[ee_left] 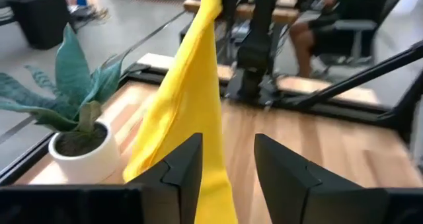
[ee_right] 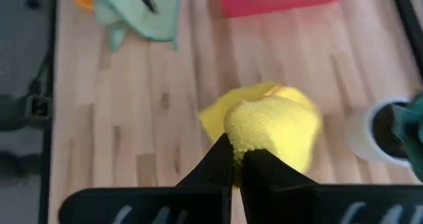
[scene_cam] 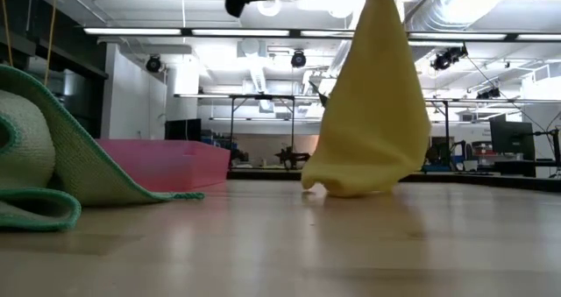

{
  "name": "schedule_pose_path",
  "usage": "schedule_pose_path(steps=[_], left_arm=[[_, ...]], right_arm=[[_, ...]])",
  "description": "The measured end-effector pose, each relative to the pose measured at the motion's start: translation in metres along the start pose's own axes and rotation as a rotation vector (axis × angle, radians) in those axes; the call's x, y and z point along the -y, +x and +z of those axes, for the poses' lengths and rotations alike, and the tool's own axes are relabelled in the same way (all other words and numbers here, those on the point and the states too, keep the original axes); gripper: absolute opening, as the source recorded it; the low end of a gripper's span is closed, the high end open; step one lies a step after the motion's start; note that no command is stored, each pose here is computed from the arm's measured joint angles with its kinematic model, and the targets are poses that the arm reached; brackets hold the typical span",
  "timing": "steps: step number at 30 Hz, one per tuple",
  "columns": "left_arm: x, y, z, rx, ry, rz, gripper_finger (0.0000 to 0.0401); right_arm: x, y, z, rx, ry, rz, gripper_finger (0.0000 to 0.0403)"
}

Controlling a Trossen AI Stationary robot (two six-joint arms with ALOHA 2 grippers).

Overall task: Fold microfiber towels
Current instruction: Fold the yellow microfiber towel

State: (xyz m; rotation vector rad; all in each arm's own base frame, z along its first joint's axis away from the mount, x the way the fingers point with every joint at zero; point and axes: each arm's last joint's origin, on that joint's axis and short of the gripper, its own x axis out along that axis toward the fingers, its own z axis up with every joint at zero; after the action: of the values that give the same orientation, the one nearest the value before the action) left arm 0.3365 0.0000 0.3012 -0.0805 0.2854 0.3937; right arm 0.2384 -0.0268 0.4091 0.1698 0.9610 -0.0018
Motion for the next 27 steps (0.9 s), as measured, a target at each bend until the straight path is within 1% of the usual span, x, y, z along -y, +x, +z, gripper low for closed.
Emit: schedule_pose_path(steps=[4, 8, 10, 12, 13, 15, 18, 21, 24, 27], left_arm=[[-0.005, 0.002, 0.012, -0.07, 0.054, 0.051, 0.0141], [-0.019, -0.006, 0.021, -0.152, 0.13, 0.09, 0.0142], [-0.026, -0.012, 0.029, -0.148, 0.127, 0.1, 0.0143], [-0.035, -0.018, 0.027, -0.201, 0.134, 0.095, 0.0143], [-0.037, -0.019, 0.027, -0.216, 0.132, 0.073, 0.0143], [-0.043, -0.02, 0.021, -0.292, 0.131, 0.041, 0.0143], [-0.046, -0.018, 0.011, -0.345, 0.103, -0.029, 0.0143], [-0.045, -0.014, -0.006, -0.378, 0.069, -0.095, 0.0143], [-0.041, -0.008, -0.028, -0.346, 0.039, -0.162, 0.0143], [-0.038, -0.003, -0.05, -0.31, 0.015, -0.183, 0.0143]], right_arm=[[-0.002, 0.007, 0.005, 0.006, -0.065, 0.093, 0.0], [-0.017, 0.026, 0.016, 0.02, -0.114, 0.16, 0.0], [-0.027, 0.037, 0.02, 0.007, -0.129, 0.184, 0.0], [-0.037, 0.051, 0.021, -0.036, -0.148, 0.207, 0.0], [-0.042, 0.059, 0.02, -0.056, -0.156, 0.215, 0.0], [-0.048, 0.076, 0.012, -0.091, -0.126, 0.234, 0.0], [-0.05, 0.106, -0.015, -0.146, -0.036, 0.26, 0.0], [-0.049, 0.12, -0.036, -0.085, 0.086, 0.276, 0.0], [-0.051, 0.125, -0.053, -0.009, 0.187, 0.29, 0.0], [-0.051, 0.124, -0.068, 0.031, 0.287, 0.269, 0.0]])
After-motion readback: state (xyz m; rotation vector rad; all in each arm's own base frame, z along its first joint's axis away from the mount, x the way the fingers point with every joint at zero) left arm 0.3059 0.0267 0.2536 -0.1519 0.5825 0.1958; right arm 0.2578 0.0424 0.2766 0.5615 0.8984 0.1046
